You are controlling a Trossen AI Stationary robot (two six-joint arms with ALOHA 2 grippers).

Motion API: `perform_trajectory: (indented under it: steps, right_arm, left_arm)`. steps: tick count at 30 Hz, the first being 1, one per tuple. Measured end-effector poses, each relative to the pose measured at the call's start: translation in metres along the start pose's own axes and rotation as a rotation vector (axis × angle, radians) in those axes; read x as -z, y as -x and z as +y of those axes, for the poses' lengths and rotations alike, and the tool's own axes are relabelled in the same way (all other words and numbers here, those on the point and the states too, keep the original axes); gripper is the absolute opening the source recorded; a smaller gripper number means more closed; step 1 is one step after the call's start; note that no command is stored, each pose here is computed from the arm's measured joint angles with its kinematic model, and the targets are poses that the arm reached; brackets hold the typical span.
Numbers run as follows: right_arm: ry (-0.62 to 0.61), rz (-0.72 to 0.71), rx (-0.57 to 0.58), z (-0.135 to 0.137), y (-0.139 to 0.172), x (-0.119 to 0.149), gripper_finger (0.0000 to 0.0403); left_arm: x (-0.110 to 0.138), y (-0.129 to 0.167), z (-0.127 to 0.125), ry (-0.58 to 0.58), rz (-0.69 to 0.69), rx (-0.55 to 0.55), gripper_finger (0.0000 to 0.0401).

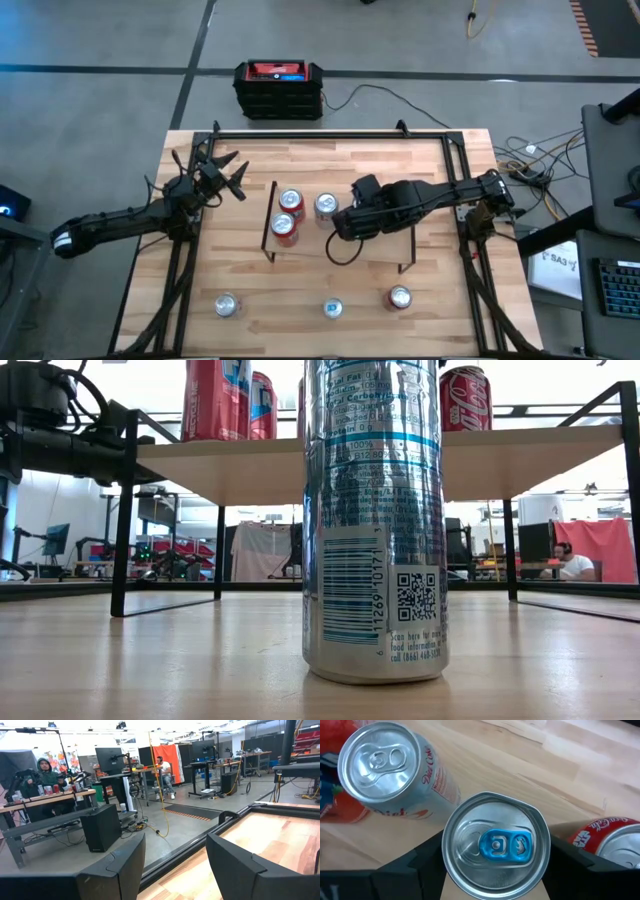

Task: Place canned beverage on shelf
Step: Put the right blue soda can on the shelf

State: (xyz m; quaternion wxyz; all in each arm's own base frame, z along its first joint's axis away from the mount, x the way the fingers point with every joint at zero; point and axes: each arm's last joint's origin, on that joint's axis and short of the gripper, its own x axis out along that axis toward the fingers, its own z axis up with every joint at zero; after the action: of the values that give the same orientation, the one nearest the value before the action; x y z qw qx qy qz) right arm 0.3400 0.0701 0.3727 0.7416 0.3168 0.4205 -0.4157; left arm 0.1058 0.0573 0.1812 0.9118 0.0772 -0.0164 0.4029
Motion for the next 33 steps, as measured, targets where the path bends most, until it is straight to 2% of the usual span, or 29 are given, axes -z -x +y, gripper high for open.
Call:
perform_trajectory:
  steps: [4, 8, 17, 24, 33]
  right_arm:
    - [0.071, 0.002, -0.009, 0.001, 0.000, 0.000, 0.0248]
    - [0.071, 0.001, -0.009, 0.001, 0.000, 0.000, 0.0261]
    - [0.159, 0.002, -0.005, 0.002, -0.002, 0.001, 0.0325]
    - [0.147, 0.009, -0.014, 0.002, -0.001, 0.001, 0.0377]
    - [0.106, 0.025, -0.029, -0.001, 0.008, 0.006, 0.0382]
  left_arm:
    - [0.000, 0.000, 0.000, 0.000, 0.000, 0.000, 0.0195]
    - [0.000, 0.000, 0.000, 0.000, 0.000, 0.000, 0.0195]
    - [0.000, 0.000, 0.000, 0.000, 0.000, 0.000, 0.0195]
    - [0.000, 0.000, 0.000, 0.000, 0.001, 0.000, 0.0195]
    - [0.000, 0.000, 0.000, 0.000, 0.000, 0.000, 0.0195]
